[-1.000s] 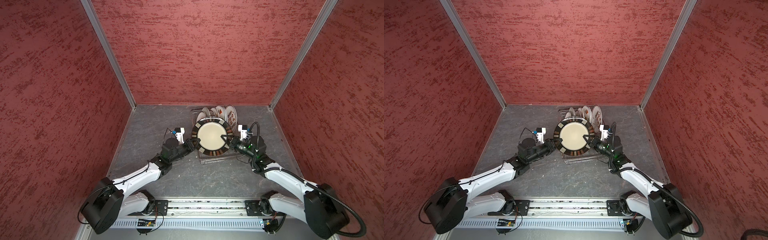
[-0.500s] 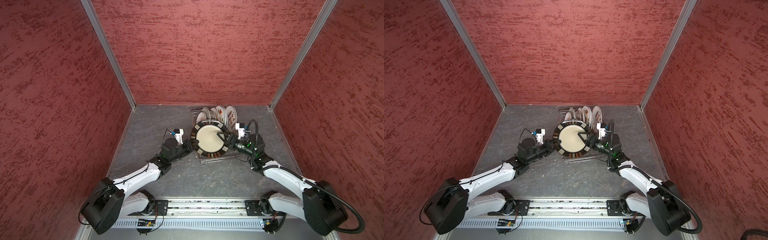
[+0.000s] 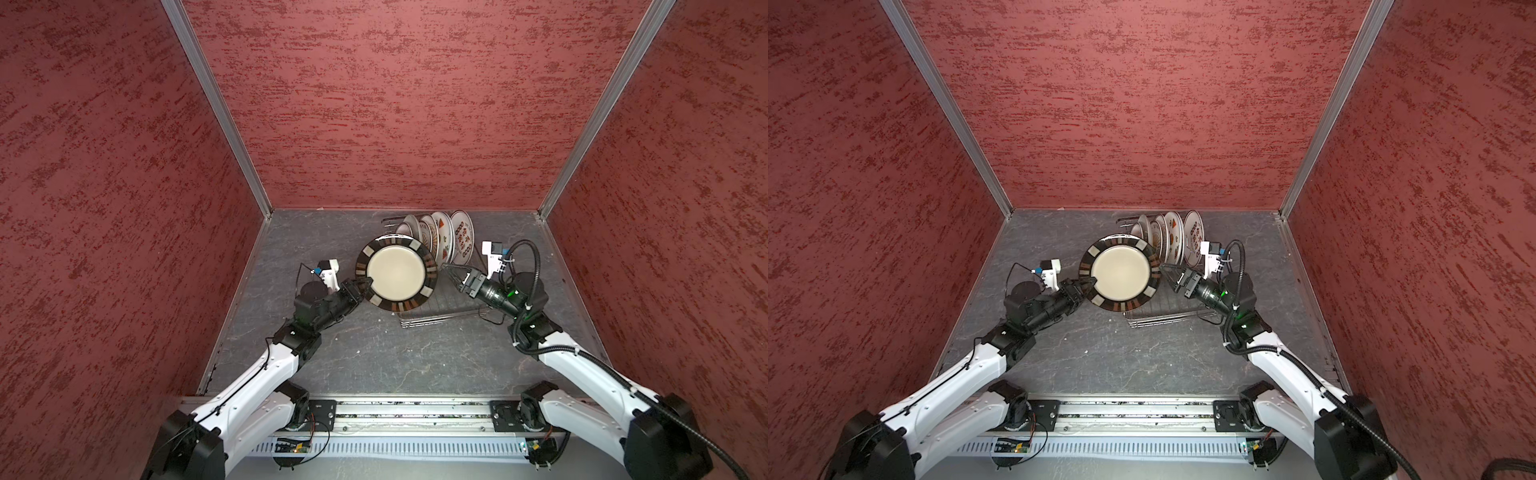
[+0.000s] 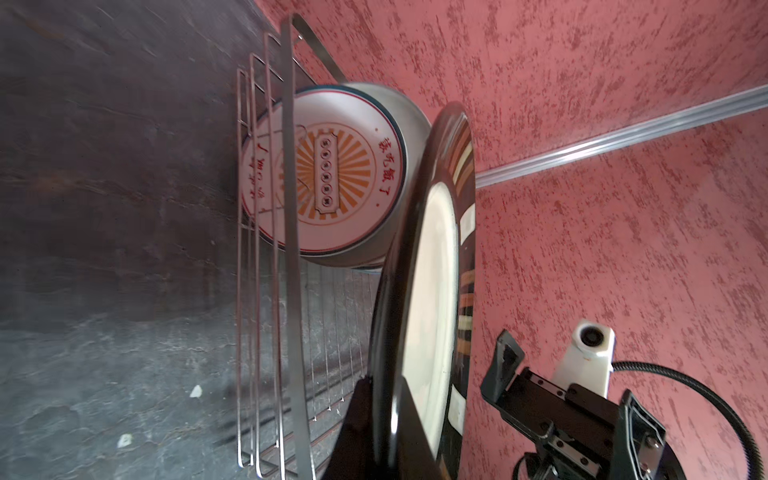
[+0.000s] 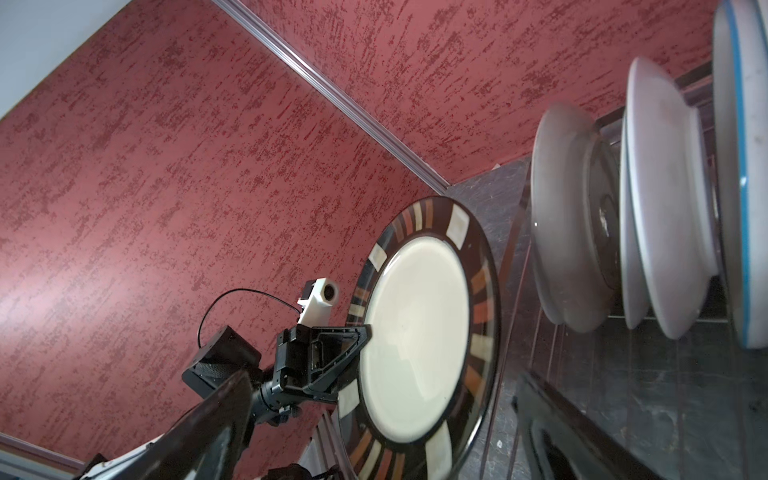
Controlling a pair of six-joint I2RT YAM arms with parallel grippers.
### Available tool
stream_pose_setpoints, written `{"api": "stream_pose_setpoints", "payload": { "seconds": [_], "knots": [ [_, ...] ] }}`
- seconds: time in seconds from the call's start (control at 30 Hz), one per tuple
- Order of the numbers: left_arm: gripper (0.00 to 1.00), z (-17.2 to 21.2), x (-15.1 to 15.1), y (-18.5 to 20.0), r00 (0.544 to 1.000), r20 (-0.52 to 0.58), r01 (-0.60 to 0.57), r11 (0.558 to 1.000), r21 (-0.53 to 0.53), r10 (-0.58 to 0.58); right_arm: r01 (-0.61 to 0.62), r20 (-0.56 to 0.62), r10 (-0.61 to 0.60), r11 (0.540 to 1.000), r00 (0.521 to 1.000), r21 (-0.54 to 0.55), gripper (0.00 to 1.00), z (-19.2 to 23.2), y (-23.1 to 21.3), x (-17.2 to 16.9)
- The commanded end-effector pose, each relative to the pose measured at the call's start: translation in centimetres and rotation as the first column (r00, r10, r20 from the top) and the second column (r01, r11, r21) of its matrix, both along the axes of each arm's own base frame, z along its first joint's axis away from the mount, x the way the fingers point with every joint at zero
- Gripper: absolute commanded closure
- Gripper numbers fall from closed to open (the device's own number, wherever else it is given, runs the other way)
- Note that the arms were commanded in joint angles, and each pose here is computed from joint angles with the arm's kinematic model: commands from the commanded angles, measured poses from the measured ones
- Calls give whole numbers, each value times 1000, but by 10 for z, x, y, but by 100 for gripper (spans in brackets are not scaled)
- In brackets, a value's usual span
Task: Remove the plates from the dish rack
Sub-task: 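Carry the plate away from the rack with the left gripper while the right gripper releases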
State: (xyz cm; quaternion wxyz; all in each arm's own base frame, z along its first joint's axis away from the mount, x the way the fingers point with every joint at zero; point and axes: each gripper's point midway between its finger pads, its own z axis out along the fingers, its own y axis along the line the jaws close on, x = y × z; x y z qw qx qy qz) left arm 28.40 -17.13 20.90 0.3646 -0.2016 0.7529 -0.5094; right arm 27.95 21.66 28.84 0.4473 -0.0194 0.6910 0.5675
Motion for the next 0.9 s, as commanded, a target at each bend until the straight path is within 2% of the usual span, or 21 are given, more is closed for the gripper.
{"api": "stream_pose_setpoints", "payload": {
  "seconds": [0.0,0.13,0.2,0.3,0.47,0.67,0.87],
  "knots": [
    [100,44,-1,8,991,132,-10,998,-69,19,15,73,-5,991,997,-130,1,3,2,-2],
    [100,41,2,23,991,114,-55,995,-78,64,161,113,-132,940,985,-302,1,-5,-10,8],
    [100,39,6,36,990,103,-83,989,-120,95,226,130,-191,903,973,-366,1,-10,-17,13],
    [100,37,10,51,987,90,-122,985,-125,134,246,155,-198,871,968,-425,1,-16,-15,17],
    [100,33,14,71,978,79,-180,974,-139,192,197,196,-119,869,973,-453,1,-14,12,20],
    [100,21,19,105,955,59,-280,948,-155,291,232,262,-118,853,958,-467,1,-14,26,36],
    [100,0,21,139,911,24,-404,904,-140,411,121,262,3,881,965,-458,1,-14,54,33]
  ]
}}
